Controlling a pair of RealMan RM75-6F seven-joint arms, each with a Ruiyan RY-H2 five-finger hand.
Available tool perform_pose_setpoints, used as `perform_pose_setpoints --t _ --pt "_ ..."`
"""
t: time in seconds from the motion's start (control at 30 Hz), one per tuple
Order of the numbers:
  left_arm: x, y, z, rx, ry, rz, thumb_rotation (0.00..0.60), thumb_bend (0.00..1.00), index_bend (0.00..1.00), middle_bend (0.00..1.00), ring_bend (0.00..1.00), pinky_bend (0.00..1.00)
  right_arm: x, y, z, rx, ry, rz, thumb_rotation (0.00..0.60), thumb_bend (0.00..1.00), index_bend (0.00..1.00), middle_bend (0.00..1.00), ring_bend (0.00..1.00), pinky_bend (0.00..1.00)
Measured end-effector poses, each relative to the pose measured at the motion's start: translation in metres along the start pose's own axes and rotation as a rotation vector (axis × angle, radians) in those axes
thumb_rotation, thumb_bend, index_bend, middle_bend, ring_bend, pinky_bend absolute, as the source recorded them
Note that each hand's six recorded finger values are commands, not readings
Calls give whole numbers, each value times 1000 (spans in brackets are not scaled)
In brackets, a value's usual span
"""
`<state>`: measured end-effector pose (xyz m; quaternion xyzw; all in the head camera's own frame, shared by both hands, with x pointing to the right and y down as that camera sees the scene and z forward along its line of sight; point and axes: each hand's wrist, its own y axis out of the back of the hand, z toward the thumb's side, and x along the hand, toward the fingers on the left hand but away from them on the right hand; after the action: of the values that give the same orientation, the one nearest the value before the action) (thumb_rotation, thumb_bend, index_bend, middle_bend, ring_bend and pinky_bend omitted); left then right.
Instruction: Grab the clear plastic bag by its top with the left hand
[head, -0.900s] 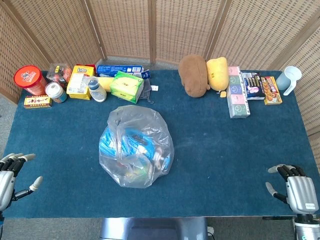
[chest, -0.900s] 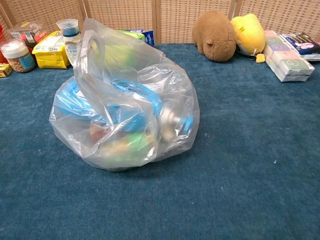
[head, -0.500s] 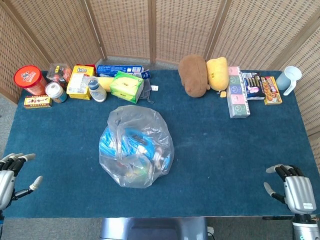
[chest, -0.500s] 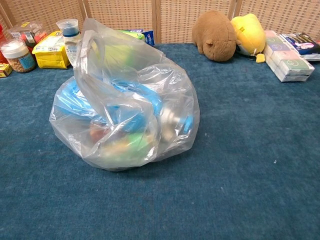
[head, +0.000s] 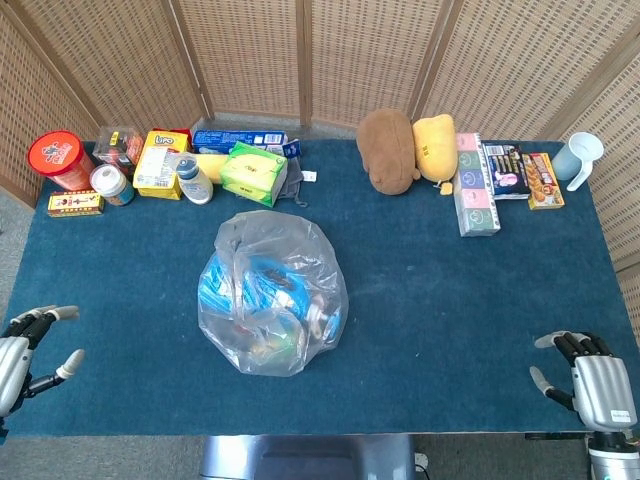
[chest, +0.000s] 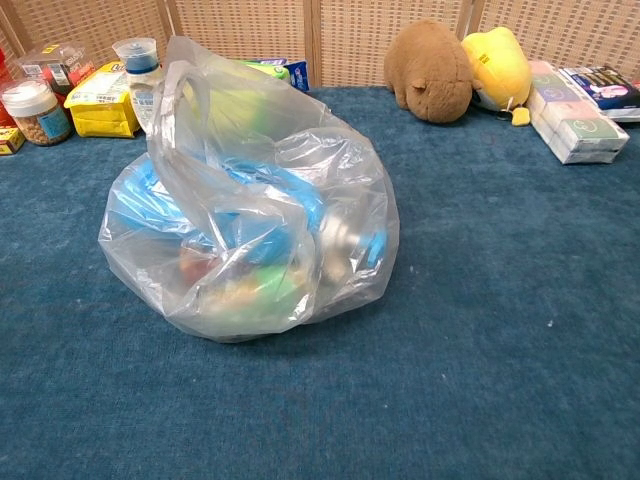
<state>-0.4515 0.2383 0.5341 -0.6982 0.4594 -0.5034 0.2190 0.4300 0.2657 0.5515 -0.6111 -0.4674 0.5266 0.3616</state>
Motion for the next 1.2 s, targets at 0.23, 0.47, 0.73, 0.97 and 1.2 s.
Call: perform_pose_setpoints --t 0.23,0.47,0.73,0.97,1.2 --pt "22 -13 2 -128 -15 -135 0 224 180 242 176 164 3 4 -5 7 -17 -5 591 286 442 454 404 281" --pt "46 -22 18 -196 -81 -220 0 224 180 239 172 165 4 5 -7 9 -24 -11 593 286 442 454 404 280" --pt "69 -35 42 -255 -141 -313 0 225 180 239 172 165 6 6 -6 15 -28 -11 592 286 442 454 404 280" --pt "89 -51 67 -298 -189 -382 0 224 180 239 172 166 8 7 -7 17 -36 -14 590 286 442 454 404 274" --pt "110 -67 93 -344 -220 -451 0 225 180 240 172 167 10 9 -11 15 -45 -20 592 287 442 454 404 271"
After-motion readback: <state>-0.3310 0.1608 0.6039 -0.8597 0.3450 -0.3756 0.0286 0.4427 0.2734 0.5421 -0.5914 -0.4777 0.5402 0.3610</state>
